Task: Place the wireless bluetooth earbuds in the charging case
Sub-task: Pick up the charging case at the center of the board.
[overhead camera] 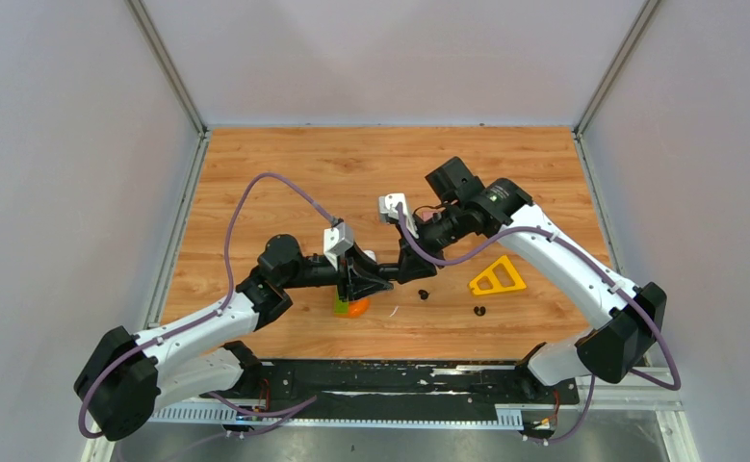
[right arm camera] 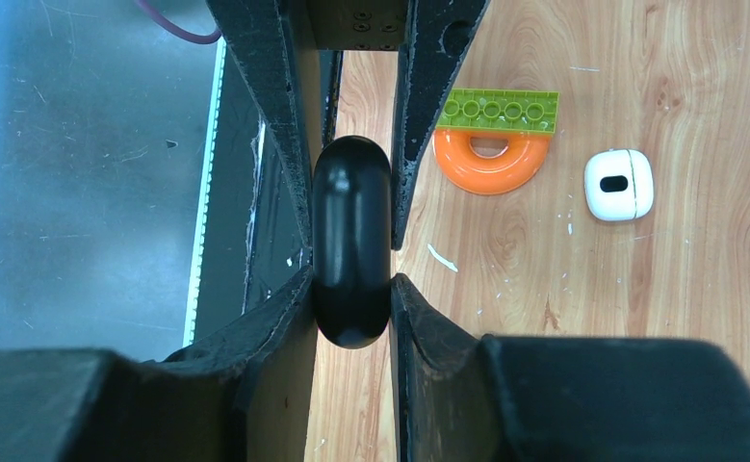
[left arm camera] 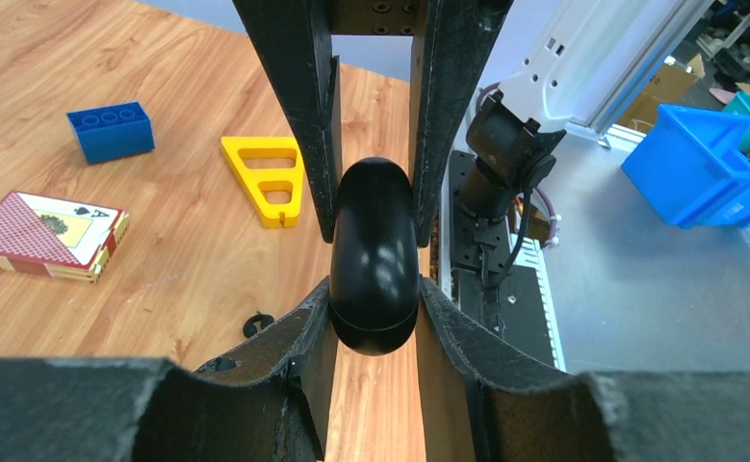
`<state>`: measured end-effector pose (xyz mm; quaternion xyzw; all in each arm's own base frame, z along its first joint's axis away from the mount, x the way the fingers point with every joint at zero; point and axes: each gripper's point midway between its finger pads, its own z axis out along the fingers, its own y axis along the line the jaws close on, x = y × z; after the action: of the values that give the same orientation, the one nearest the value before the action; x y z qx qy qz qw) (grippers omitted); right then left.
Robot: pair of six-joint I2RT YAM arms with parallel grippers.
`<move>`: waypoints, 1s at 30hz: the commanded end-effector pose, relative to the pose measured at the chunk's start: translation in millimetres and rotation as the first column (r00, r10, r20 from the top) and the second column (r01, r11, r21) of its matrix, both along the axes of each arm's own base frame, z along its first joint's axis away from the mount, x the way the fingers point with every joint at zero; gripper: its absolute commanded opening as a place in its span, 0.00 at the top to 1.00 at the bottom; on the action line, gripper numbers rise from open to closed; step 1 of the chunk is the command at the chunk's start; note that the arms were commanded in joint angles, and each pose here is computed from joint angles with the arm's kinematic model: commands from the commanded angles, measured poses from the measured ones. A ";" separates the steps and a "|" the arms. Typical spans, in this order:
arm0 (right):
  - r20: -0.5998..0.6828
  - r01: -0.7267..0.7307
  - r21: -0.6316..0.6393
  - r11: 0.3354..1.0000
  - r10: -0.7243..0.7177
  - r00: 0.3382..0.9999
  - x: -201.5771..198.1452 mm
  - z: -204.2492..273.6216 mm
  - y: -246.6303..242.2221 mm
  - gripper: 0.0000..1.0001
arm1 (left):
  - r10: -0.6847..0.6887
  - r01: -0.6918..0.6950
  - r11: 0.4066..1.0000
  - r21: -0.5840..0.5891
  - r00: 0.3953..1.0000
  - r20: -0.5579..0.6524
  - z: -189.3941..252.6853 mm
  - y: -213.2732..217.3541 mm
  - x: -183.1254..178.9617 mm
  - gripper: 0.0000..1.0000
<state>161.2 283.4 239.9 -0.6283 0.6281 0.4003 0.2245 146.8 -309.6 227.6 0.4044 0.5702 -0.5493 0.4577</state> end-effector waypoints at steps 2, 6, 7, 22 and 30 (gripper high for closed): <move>0.023 -0.014 0.032 0.999 0.013 1.000 -1.7 4.2 5.4 0.78 | -0.004 0.006 0.999 -0.044 0.999 0.034 16.4 -2.6 -0.1 0.58; 0.031 -0.012 0.030 0.999 0.011 0.999 -1.5 3.7 5.0 0.77 | -0.005 0.006 0.999 -0.046 1.000 0.029 16.8 -2.9 -0.1 0.58; 0.031 -0.011 0.029 1.000 0.010 0.999 -1.4 3.5 4.7 0.77 | -0.005 0.006 0.999 -0.046 1.000 0.027 16.8 -2.9 -0.1 0.58; 0.051 -0.009 0.037 0.999 0.007 0.999 -0.9 9.0 4.0 0.77 | -0.003 0.003 1.000 -0.026 1.000 0.018 13.1 -3.8 1.6 0.64; 0.054 -0.004 0.042 0.999 0.002 0.999 -1.0 11.4 3.4 0.77 | 0.008 -0.007 1.000 -0.022 1.000 0.016 12.2 -3.3 3.2 0.58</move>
<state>160.3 282.9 232.7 -0.6284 0.6339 0.3942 0.2189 148.3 -310.3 226.7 0.3973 0.5759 -0.5508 0.4552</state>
